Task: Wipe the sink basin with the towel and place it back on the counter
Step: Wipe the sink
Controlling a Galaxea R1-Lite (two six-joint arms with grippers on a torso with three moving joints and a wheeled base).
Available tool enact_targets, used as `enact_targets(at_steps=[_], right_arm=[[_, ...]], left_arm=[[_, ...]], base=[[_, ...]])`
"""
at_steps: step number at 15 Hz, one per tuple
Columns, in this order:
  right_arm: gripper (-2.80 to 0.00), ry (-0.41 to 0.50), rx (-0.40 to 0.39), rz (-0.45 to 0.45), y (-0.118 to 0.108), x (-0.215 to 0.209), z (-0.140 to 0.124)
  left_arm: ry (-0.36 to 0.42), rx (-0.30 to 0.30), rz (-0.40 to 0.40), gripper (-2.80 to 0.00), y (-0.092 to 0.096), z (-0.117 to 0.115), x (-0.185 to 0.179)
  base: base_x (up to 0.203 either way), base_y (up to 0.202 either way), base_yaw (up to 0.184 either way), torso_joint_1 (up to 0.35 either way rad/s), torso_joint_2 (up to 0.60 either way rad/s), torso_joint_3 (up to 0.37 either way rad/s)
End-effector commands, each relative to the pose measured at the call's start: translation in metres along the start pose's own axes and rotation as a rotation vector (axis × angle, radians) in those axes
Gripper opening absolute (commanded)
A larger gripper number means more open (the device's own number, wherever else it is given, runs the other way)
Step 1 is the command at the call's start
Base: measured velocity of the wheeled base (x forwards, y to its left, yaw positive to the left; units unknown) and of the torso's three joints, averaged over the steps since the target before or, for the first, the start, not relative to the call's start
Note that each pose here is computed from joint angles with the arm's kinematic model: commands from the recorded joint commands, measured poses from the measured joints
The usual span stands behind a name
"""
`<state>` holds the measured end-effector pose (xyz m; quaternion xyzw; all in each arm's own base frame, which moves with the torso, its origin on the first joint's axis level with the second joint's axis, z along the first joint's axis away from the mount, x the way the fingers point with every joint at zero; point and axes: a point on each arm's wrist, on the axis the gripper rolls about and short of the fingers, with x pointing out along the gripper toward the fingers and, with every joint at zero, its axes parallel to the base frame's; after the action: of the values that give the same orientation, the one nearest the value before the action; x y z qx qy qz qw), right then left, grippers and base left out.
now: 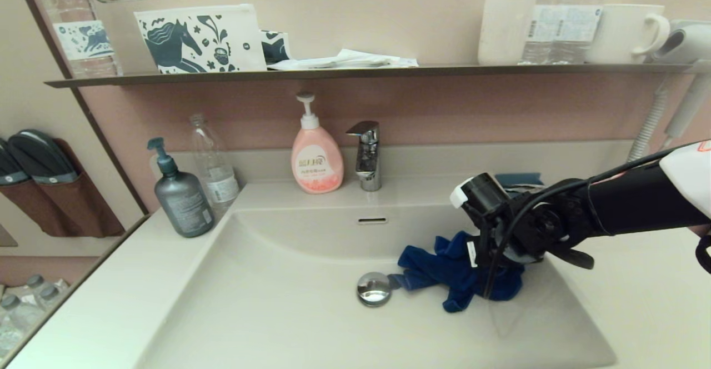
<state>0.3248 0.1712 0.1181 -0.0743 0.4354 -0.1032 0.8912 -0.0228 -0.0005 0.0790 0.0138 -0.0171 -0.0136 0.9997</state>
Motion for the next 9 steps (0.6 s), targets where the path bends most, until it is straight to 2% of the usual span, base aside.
enact_targets(at_steps=[1, 4, 7, 9], right_arm=[[-2.80, 0.116, -0.072, -0.051, -0.012, -0.010, -0.015], [-2.80, 0.304, -0.132, -0.073, -0.010, -0.013, -0.039], [-2.80, 0.430, -0.200, -0.025, 0.008, -0.017, -0.064], [-2.80, 0.489, -0.213, 0.014, 0.026, -0.014, -0.079]], left_arm=[[-0.001, 0.000, 0.000, -2.80, 0.000, 0.000, 0.000], [0.000, 0.000, 0.000, -2.80, 0.000, 0.000, 0.000], [0.000, 0.000, 0.000, -2.80, 0.000, 0.000, 0.000], [0.000, 0.000, 0.001, -2.80, 0.000, 0.000, 0.000]], base=[[0.000, 0.000, 0.000, 0.000, 0.00, 0.000], [0.000, 0.000, 0.000, 0.000, 0.00, 0.000], [0.000, 0.000, 0.000, 0.000, 0.00, 0.000], [0.000, 0.000, 0.000, 0.000, 0.00, 0.000]])
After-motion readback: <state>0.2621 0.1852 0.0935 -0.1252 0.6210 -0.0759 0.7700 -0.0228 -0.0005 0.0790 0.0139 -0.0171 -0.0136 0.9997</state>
